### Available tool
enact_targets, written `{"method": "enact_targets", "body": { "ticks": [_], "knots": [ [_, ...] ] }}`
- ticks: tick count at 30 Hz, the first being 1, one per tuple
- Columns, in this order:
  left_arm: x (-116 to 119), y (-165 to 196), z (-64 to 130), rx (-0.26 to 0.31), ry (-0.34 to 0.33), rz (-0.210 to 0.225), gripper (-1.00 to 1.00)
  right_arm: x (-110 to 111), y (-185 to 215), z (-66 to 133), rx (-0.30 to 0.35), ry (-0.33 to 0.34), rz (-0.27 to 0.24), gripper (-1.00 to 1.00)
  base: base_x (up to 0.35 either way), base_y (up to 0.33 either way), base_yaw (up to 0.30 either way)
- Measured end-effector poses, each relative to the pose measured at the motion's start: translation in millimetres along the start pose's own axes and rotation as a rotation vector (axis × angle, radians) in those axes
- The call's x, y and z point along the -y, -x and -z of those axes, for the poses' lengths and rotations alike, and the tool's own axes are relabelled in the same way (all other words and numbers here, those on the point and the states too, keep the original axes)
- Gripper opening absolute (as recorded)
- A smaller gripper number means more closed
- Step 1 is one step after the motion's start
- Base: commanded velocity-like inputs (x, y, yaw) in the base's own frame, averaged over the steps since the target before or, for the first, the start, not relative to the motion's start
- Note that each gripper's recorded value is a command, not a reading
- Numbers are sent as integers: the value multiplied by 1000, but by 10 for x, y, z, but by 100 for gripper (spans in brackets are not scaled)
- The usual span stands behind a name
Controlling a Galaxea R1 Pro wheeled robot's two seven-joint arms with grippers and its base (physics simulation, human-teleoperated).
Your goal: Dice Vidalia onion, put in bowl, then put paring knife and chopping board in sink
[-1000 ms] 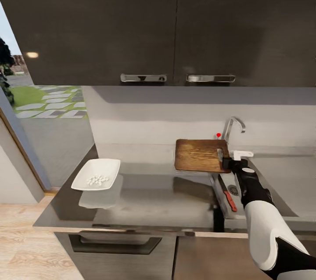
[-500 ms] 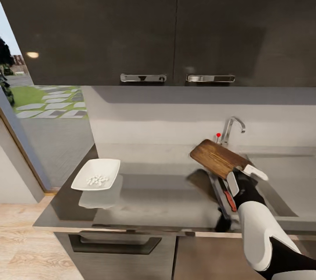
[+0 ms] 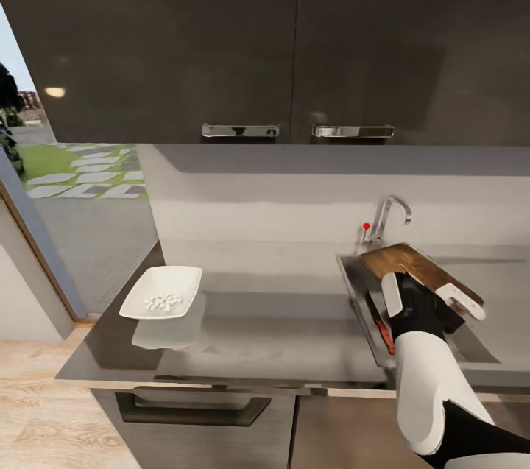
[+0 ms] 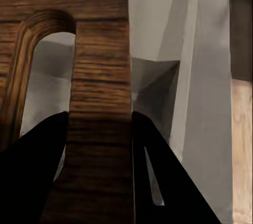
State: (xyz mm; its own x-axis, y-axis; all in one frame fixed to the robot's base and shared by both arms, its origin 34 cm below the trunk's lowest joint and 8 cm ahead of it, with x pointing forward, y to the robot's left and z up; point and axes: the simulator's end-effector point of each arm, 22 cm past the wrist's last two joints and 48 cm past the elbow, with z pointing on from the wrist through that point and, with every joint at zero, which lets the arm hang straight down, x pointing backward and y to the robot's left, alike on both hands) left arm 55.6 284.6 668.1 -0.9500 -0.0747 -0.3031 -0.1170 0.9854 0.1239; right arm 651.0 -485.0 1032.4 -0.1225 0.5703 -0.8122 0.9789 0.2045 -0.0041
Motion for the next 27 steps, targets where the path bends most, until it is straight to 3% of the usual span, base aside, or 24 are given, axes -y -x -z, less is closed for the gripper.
{"method": "enact_targets", "body": {
  "ticks": [3,7,10,22,27],
  "knots": [
    [-4,-4,0,-1,1,1,100,-25,-248,155,-59,-14,-6,-100,0,0,0],
    [-5,-3,0,-1,1,0,100,-54,-336,216,-81,-9,-7,-100,0,0,0],
    [-9,-4,0,-1,1,0,100,-87,-453,230,-134,4,-31,-100,0,0,0],
    [-2,2,0,1,1,2,100,-62,-481,210,-154,-4,-51,-100,0,0,0],
    [-7,-2,3,-1,3,2,100,-13,-576,219,-195,-30,-68,-100,120,0,0]
  ]
}}
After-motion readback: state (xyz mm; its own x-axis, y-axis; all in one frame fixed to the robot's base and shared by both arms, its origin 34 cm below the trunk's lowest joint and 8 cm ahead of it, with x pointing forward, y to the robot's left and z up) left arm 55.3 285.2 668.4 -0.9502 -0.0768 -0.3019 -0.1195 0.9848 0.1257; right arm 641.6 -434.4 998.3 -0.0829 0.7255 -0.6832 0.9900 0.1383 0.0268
